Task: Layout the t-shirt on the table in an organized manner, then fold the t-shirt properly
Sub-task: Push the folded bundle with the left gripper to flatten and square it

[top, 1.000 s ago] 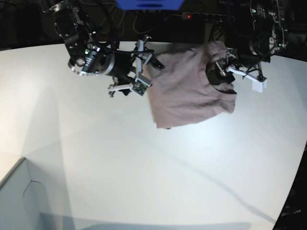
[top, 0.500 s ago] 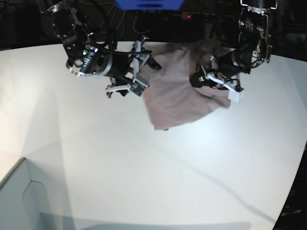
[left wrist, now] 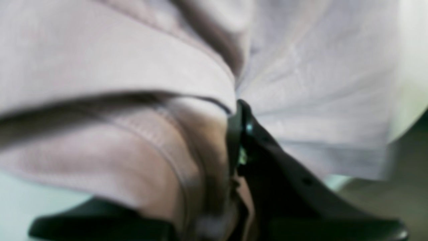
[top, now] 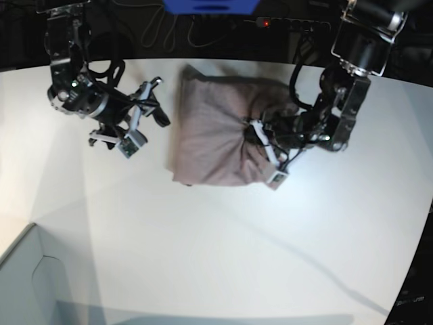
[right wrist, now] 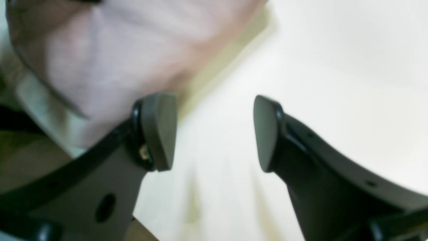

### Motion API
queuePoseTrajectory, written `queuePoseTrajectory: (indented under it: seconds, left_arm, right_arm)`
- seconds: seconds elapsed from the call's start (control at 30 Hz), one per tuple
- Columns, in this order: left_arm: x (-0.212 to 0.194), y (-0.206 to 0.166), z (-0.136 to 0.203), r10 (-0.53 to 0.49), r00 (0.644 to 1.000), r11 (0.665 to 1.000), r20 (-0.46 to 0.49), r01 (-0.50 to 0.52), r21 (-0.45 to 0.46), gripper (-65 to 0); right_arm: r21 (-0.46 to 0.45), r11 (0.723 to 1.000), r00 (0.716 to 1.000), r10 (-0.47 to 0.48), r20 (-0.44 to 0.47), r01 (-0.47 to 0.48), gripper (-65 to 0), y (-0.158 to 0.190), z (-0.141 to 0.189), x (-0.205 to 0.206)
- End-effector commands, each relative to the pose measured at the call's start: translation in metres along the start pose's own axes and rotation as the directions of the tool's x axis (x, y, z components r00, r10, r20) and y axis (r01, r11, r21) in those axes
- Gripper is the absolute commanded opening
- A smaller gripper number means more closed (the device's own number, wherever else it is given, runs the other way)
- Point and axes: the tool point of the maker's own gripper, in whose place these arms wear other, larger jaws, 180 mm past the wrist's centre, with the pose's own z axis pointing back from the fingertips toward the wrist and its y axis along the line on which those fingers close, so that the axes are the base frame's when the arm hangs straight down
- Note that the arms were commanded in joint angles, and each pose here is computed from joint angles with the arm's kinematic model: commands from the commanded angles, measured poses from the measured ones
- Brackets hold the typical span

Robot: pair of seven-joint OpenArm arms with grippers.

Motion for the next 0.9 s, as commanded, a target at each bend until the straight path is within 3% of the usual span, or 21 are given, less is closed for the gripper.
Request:
queuePoseTrajectory:
  seconds: [0.0,0.07,0.17,0.33,0.4,0.53,0.63,0.8,0.87]
  left_arm:
    - [0.007,-0.001,-0.002,-0.118,0.992,0.993,-0.036,0.118,0.013,-65.0]
    - [0.016,-0.006,-0.007,-0.345,0.933,0.938,-0.101,0.348,0.004,-65.0]
    - [0.037,-0.022,-0.020,-0.565,0.809,0.822,-0.161,0.568,-0.025,-65.0]
    - [0.078,-0.046,-0.039,-0.726,0.656,0.676,-0.208,0.735,-0.043,-65.0]
    - [0.094,-0.068,-0.048,-0.784,0.598,0.613,-0.167,0.787,-0.062,-65.0]
    - [0.105,-0.103,-0.066,-0.851,0.514,0.522,-0.109,0.849,-0.079,-65.0]
    - [0.103,-0.113,-0.075,-0.875,0.468,0.480,-0.126,0.872,-0.092,-65.0]
    - [0.104,-0.112,-0.078,-0.886,0.447,0.458,-0.124,0.885,-0.085,-64.7]
    - [0.110,-0.109,-0.076,-0.889,0.437,0.448,-0.134,0.891,-0.072,-60.6]
  right_arm:
    - [-0.019,1.000,0.998,0.003,0.057,-0.002,-28.8,-0.010,0.005,0.015]
    - [-0.061,0.998,0.998,-0.026,0.054,0.029,-28.8,-0.024,0.013,0.008]
    - [-0.107,0.992,0.997,-0.056,0.052,0.061,-28.8,-0.039,0.023,-0.001]
    - [-0.157,0.982,0.995,-0.099,0.030,0.103,-28.8,-0.051,0.035,-0.020]
    - [-0.181,0.977,0.993,-0.113,0.029,0.116,-28.8,-0.059,0.041,-0.024]
    - [-0.223,0.964,0.989,-0.146,0.015,0.145,-28.8,-0.068,0.053,-0.039]
    - [-0.252,0.955,0.987,-0.160,0.016,0.159,-28.8,-0.076,0.060,-0.043]
    - [-0.272,0.947,0.984,-0.177,0.008,0.172,-28.8,-0.080,0.067,-0.052]
    - [-0.272,0.947,0.984,-0.177,0.008,0.172,-28.8,-0.080,0.067,-0.052]
